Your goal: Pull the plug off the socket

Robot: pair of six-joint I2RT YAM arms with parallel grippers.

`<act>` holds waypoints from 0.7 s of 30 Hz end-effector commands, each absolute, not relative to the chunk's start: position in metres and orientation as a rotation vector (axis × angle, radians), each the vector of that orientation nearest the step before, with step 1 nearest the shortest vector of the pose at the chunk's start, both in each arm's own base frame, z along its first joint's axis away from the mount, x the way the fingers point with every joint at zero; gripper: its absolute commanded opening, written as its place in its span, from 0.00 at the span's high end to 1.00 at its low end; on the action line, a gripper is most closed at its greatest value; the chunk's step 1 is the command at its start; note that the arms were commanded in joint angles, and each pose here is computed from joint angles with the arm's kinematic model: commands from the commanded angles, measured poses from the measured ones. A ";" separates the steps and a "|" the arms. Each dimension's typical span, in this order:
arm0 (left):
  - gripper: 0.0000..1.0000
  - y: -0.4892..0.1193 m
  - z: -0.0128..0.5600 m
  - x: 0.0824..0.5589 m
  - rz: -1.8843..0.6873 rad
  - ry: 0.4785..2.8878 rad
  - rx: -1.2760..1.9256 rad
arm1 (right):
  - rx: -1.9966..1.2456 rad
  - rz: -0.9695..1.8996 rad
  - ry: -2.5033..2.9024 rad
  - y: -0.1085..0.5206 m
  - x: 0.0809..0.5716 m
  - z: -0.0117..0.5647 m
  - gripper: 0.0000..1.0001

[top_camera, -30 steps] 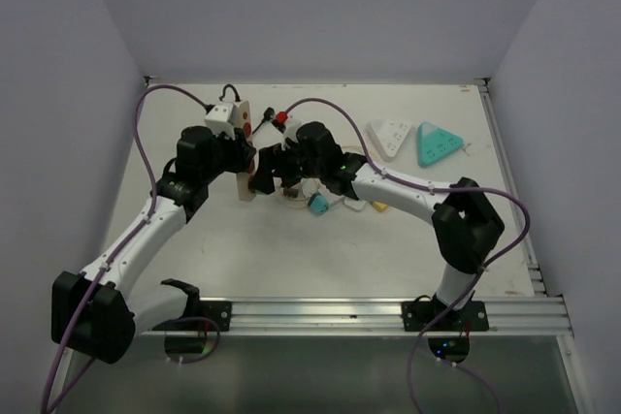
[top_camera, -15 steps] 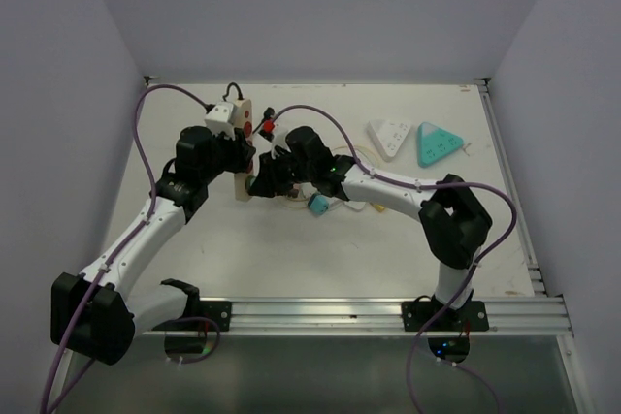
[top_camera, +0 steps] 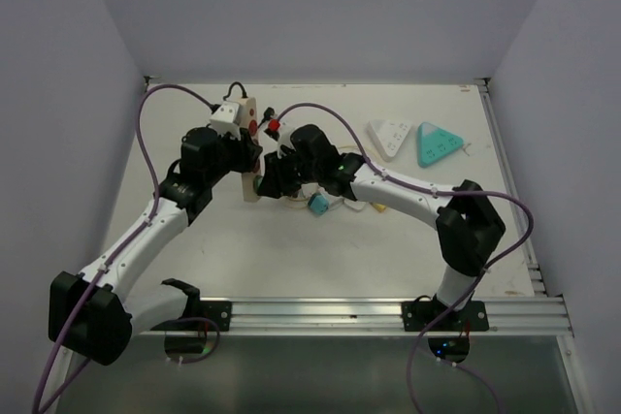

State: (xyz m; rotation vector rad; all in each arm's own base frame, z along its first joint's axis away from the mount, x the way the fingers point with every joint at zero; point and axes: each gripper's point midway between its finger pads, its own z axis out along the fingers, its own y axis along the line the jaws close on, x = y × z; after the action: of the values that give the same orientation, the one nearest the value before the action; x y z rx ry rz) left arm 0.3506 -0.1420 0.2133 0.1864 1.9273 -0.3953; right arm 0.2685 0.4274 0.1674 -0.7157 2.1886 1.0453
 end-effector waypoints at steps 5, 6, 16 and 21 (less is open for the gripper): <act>1.00 -0.065 0.235 0.372 0.049 1.853 0.056 | -0.657 0.917 2.251 0.374 0.252 0.204 1.00; 1.00 -0.063 0.235 0.373 0.060 1.852 0.050 | -0.651 0.912 2.239 0.369 0.250 0.211 1.00; 1.00 -0.053 0.233 0.374 0.072 1.860 0.011 | -0.637 0.880 2.160 0.325 0.244 0.234 1.00; 1.00 -0.062 0.236 0.373 0.006 1.854 0.022 | -0.489 0.882 2.166 0.295 0.271 0.219 1.00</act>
State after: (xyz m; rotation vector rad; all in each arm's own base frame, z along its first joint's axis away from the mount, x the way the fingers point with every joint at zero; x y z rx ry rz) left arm 0.3656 -0.0602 0.2029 0.0371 1.9607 0.0386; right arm 0.2539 0.3128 0.2275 -0.5642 2.1704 0.8909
